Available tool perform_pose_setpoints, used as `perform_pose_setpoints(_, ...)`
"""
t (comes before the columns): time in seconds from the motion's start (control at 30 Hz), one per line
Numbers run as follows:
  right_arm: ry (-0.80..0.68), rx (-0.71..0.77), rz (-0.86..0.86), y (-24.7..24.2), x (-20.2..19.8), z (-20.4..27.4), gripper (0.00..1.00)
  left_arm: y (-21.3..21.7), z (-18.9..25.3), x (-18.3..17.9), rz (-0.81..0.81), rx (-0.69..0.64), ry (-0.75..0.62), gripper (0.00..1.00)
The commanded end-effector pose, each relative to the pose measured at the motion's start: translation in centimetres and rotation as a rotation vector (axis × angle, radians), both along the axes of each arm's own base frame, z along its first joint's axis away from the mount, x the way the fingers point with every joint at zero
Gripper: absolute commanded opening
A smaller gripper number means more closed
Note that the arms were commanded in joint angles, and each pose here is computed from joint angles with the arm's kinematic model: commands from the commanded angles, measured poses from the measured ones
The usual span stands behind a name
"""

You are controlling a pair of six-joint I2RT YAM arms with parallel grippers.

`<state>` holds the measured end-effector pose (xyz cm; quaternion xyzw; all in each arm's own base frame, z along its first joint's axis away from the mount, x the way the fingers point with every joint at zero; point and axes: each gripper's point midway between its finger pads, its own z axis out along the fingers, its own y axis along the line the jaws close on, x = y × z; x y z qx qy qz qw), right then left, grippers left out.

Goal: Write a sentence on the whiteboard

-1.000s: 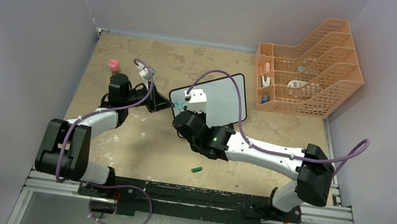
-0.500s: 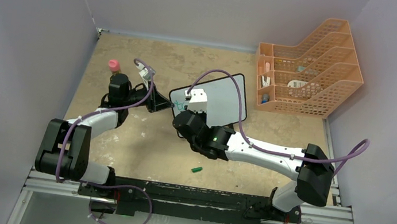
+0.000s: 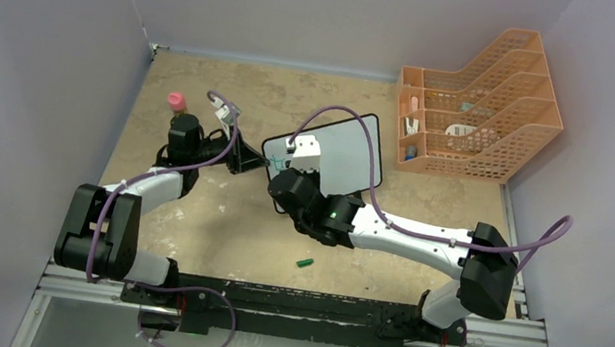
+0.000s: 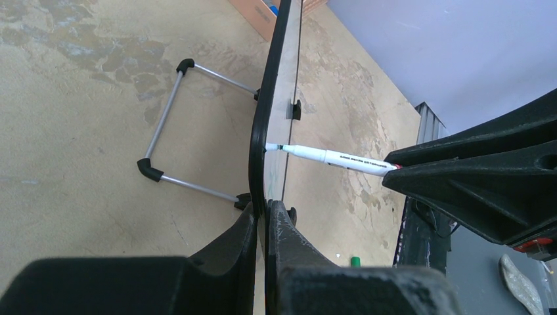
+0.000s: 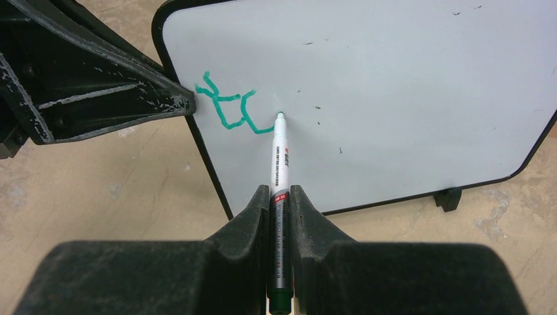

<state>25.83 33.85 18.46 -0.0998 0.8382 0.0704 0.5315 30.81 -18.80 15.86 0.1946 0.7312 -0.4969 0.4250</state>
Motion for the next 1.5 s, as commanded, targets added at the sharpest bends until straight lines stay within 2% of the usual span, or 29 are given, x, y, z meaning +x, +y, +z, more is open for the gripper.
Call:
perform_pose_setpoints(0.0,-0.077,0.085,-0.042,0.3,1.6,3.3,0.0,-0.3,2.2,0.5,-0.029,0.006,-0.111,0.0)
perform_pose_setpoints(1.47,-0.077,0.105,0.068,2.4,1.2,3.9,0.0,-0.3,2.2,0.6,-0.026,0.007,-0.111,0.0)
